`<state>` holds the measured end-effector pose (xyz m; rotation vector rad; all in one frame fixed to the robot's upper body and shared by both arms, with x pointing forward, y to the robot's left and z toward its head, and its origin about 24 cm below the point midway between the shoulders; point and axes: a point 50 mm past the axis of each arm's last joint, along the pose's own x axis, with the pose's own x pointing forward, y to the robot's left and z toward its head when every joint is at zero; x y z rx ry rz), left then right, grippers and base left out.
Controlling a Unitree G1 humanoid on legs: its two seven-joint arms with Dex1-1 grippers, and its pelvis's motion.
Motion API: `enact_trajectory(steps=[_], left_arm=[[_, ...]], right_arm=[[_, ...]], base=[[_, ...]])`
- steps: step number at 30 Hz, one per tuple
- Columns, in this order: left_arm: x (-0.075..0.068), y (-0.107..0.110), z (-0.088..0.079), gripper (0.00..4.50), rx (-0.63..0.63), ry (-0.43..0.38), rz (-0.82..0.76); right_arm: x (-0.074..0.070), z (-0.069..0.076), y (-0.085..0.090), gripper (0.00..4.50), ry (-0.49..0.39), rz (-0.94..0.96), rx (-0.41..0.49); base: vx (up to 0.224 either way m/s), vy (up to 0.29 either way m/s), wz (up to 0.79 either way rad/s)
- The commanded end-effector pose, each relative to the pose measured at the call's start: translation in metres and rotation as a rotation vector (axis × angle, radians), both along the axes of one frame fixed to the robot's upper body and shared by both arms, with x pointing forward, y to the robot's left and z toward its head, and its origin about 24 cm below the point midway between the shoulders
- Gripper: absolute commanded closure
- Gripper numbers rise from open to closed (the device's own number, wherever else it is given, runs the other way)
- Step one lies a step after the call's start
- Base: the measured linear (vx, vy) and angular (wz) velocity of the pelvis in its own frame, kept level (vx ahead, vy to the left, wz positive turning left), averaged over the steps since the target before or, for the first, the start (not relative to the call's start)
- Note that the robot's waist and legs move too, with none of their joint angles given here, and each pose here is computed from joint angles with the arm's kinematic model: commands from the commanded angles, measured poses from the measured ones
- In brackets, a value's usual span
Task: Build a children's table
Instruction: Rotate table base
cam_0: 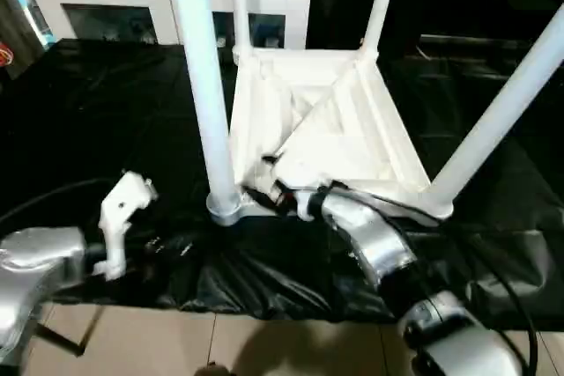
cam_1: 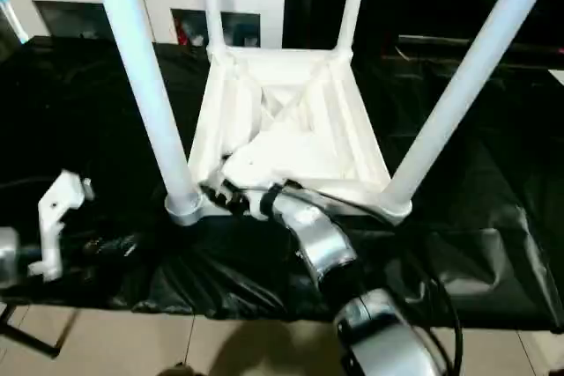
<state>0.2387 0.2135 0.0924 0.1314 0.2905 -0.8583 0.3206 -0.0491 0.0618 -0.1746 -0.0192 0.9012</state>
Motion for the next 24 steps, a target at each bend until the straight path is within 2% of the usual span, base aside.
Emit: enact_trajectory(steps=[1, 2, 3, 4, 6, 7, 8, 9, 10, 11, 13, 14, 16, 17, 21, 24], left_arm=[[0.005, 0.004, 0.005, 2.54, 0.035, -0.079, 0.093], [0.009, 0.001, 0.004, 2.54, 0.028, -0.125, 0.166], [0.011, -0.002, 0.003, 2.36, 0.019, -0.155, 0.216], [0.009, -0.013, 0.001, 2.36, -0.038, -0.188, 0.281], [0.003, -0.024, 0.0, 2.21, -0.079, -0.222, 0.299], [0.003, -0.024, 0.0, 2.21, -0.079, -0.222, 0.299], [0.0, -0.028, 0.0, 2.17, -0.092, -0.269, 0.372], [-0.002, -0.029, 0.0, 1.85, -0.094, -0.292, 0.409], [-0.005, -0.03, -0.001, 1.85, -0.116, -0.309, 0.468], [-0.005, -0.03, -0.001, 1.81, -0.116, -0.309, 0.468], [-0.011, -0.03, -0.004, 1.79, -0.109, -0.333, 0.527], [-0.015, -0.029, -0.007, 1.41, -0.091, -0.343, 0.547], [-0.015, -0.029, -0.007, 1.37, -0.091, -0.343, 0.547], [-0.017, -0.027, -0.009, 1.35, -0.085, -0.344, 0.58], [-0.018, -0.027, -0.015, 0.91, -0.117, -0.311, 0.605], [-0.016, -0.03, -0.015, 0.71, -0.128, -0.302, 0.58]], right_arm=[[0.002, 0.006, -0.017, 1.21, -0.013, -0.053, 0.04], [0.0, 0.006, -0.027, 1.21, -0.008, -0.099, 0.058], [-0.002, 0.006, -0.035, 1.21, -0.002, -0.134, 0.072], [-0.01, 0.005, -0.053, 1.21, 0.019, -0.205, 0.111], [-0.023, 0.002, -0.064, 0.85, 0.037, -0.227, 0.138], [-0.023, 0.002, -0.064, 0.85, 0.037, -0.227, 0.138], [-0.038, -0.002, -0.07, 0.82, 0.049, -0.23, 0.131], [-0.045, -0.004, -0.072, 0.6, 0.056, -0.232, 0.127], [-0.053, -0.007, -0.075, 0.6, 0.066, -0.246, 0.128], [-0.053, -0.007, -0.075, 0.43, 0.066, -0.246, 0.128], [-0.064, -0.012, -0.079, 0.42, 0.091, -0.286, 0.149], [-0.071, -0.013, -0.081, 0.12, 0.11, -0.32, 0.169], [-0.071, -0.013, -0.081, 0.03, 0.11, -0.32, 0.169], [-0.075, -0.014, -0.083, 0.0, 0.126, -0.342, 0.179], [-0.088, -0.015, -0.085, 0.0, 0.177, -0.373, 0.183], [-0.089, -0.015, -0.084, 0.0, 0.188, -0.353, 0.177]], base=[[0.0, 0.0, 0.0], [0.0, 0.0, 0.0], [0.0, 0.0, 0.0], [0.0, 0.0, 0.0], [0.0, 0.0, 0.0], [0.0, 0.0, 0.0], [0.0, 0.0, 0.0], [0.0, 0.0, 0.0], [0.0, 0.0, 0.0], [0.0, 0.0, 0.0], [0.0, 0.0, 0.0], [0.0, 0.0, 0.0], [0.0, 0.0, 0.0], [0.0, 0.0, 0.0], [0.0, 0.0, 0.0], [0.0, 0.0, 0.0]])
